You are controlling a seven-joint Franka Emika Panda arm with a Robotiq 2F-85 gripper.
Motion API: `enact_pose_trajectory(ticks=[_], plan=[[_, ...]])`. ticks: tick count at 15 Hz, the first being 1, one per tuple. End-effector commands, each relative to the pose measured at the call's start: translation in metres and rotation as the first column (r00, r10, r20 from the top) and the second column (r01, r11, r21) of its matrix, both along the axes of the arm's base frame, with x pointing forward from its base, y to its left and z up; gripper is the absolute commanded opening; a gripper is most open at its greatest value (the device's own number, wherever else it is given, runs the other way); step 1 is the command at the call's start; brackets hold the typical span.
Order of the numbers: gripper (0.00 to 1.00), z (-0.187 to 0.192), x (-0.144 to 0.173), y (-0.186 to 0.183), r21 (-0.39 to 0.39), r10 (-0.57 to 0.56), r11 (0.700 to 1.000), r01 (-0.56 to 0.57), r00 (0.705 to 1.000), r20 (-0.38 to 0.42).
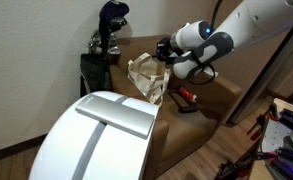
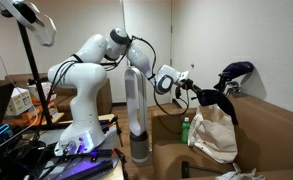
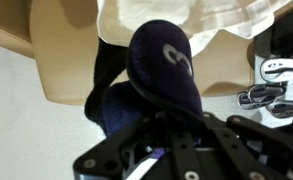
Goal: Put the glove on the armrest of the chair then put he blue object in the bag
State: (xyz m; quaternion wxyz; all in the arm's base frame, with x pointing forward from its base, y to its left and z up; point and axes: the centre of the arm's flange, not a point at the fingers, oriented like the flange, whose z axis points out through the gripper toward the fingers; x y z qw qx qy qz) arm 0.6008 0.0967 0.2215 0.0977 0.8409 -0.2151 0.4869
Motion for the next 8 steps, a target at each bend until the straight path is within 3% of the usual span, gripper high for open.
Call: enact_pose_trajectory(ticks=[1, 6, 8], plan=[[0.04, 0.003, -0.083, -0.027, -0.015, 0.061, 0.998, -0.063, 0.995, -0.081], [0.04, 0.015, -0.113, 0.005, -0.021, 0.231, 0.969, -0.245, 0.938, -0.259], [0.04, 0.018, -0.119, 0.004, -0.01, 0.264, 0.96, -0.278, 0.921, -0.285]])
